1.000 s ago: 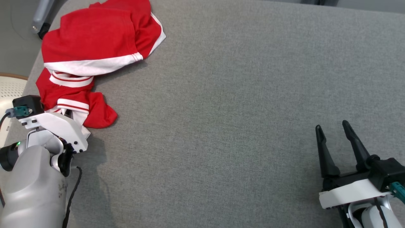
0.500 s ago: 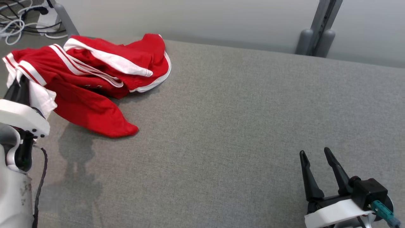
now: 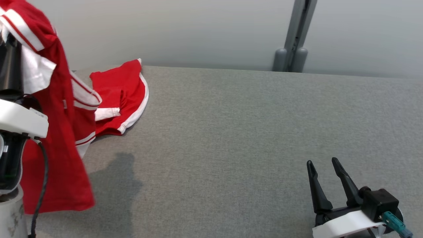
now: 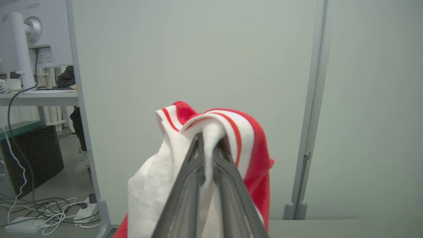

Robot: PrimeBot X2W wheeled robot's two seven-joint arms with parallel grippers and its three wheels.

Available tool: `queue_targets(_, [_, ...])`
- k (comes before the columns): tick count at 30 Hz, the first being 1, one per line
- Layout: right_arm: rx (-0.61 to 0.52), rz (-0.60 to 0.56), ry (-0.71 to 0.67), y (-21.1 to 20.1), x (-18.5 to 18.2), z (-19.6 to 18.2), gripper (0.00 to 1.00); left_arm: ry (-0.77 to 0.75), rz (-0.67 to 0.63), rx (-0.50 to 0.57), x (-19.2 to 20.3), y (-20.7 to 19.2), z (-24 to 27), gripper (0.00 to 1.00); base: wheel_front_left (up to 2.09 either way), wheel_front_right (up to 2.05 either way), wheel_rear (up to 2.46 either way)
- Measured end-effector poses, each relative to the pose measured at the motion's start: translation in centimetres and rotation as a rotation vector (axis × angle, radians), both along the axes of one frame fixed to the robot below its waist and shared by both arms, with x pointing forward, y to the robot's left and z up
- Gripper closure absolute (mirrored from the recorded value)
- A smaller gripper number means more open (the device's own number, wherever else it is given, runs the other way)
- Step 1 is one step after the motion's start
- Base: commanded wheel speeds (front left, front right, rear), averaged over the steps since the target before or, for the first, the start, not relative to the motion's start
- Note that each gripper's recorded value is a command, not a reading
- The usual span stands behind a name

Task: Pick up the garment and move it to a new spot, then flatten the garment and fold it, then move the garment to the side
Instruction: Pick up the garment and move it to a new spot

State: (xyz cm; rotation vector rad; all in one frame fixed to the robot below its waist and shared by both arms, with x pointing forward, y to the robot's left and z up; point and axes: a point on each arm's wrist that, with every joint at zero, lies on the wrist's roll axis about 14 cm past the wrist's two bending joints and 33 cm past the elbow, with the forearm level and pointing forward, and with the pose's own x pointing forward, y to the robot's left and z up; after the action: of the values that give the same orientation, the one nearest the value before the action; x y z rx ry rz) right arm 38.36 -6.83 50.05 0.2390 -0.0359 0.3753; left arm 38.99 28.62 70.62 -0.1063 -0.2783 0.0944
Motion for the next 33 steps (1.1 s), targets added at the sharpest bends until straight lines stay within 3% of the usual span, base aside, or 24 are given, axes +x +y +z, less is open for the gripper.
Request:
queue_targets(8, [0.015, -0.115, -0.015, -3.8, -0.1, 0.7, 0.00, -0.045, -0.318, -0.022, 2.2, -10.7, 1.9, 1.00, 0.00, 0.00, 0.00])
queue_targets(16, [0.034, -0.277, -0.042, -9.1, -0.9, 1.8, 0.00, 0.080, -0.637, -0.079, 5.1, -21.9, -2.2, 1.00, 0.00, 0.00, 0.00])
queue_targets(24, [0.045, -0.459, -0.036, -14.9, -3.2, 2.0, 0.00, 0.278, -0.945, -0.109, 6.2, -34.3, -8.8, 1.00, 0.00, 0.00, 0.00])
queue_targets(33, [0.053, -0.592, 0.039, -18.4, -5.2, 0.1, 0.00, 0.601, -1.099, 0.027, 4.6, -43.5, -23.6, 1.00, 0.00, 0.00, 0.00])
